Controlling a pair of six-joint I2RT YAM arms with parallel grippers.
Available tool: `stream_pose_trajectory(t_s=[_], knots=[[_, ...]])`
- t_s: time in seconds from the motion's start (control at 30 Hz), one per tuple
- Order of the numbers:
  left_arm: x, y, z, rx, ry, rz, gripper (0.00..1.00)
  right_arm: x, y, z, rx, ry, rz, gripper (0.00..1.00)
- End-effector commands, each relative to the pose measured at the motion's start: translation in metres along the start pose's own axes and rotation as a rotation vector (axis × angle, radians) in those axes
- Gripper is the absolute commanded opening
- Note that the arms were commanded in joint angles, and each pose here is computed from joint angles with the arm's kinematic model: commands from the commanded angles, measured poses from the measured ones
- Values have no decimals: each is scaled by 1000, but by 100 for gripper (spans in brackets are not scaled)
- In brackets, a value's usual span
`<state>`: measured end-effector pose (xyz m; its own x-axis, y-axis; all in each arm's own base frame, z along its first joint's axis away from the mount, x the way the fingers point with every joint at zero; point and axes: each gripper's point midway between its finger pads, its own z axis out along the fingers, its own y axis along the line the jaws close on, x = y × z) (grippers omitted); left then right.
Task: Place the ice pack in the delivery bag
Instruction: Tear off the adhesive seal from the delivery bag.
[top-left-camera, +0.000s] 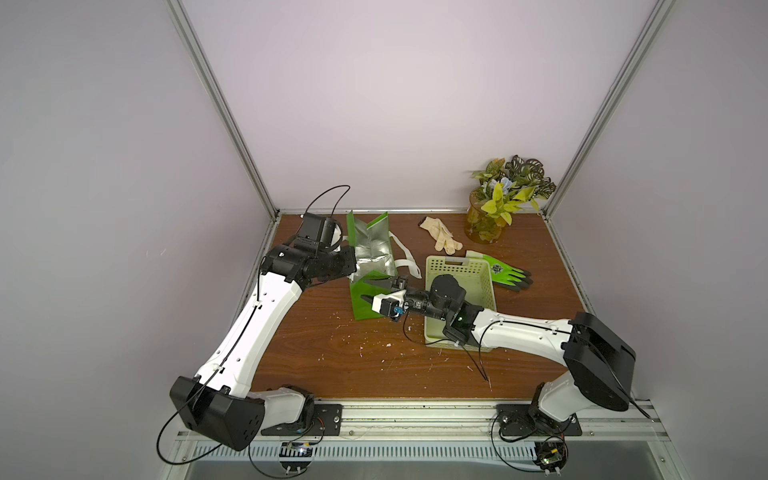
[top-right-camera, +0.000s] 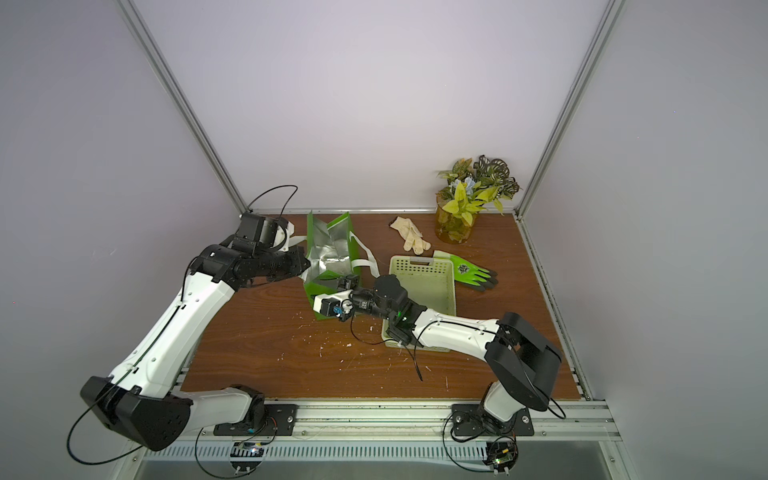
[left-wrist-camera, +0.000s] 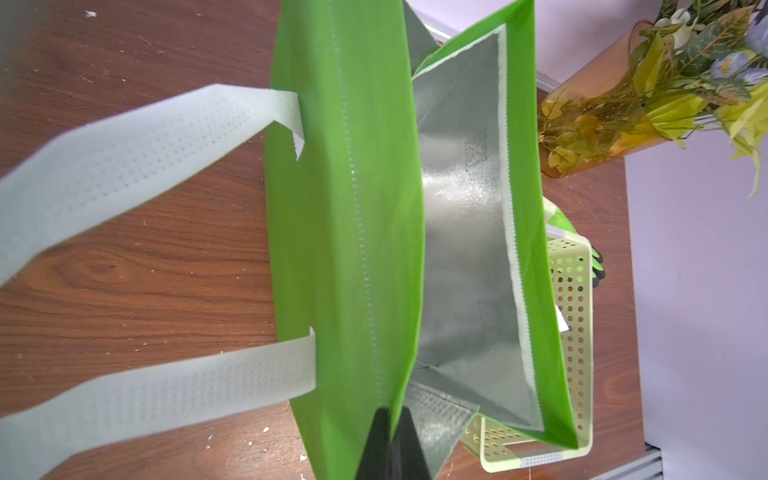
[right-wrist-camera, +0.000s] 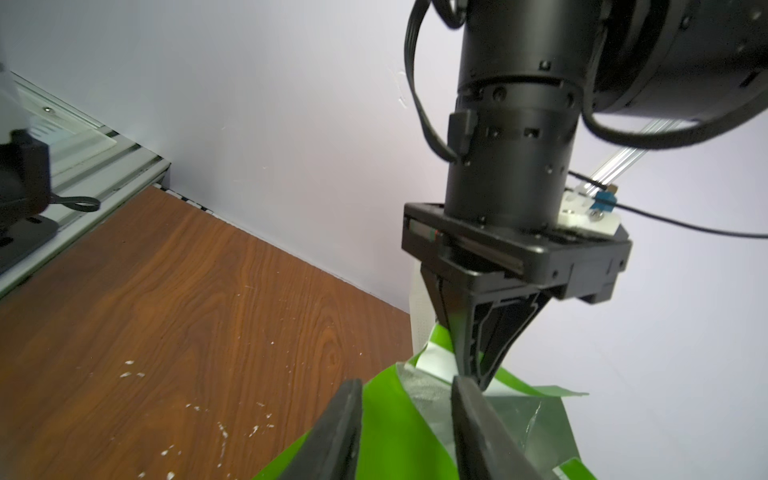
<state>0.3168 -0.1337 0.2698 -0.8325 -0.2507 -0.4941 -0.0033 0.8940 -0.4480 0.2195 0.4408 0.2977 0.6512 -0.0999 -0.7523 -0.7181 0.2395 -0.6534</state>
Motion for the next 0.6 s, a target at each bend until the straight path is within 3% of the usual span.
stream_pose_trajectory(t_s=[0.0, 0.57], knots=[[3, -1, 6, 25, 24, -38, 0, -23, -17, 6, 46, -72, -58, 39], [5, 0, 8, 26, 34, -47, 0, -1, -18, 26, 70, -14, -98, 35]])
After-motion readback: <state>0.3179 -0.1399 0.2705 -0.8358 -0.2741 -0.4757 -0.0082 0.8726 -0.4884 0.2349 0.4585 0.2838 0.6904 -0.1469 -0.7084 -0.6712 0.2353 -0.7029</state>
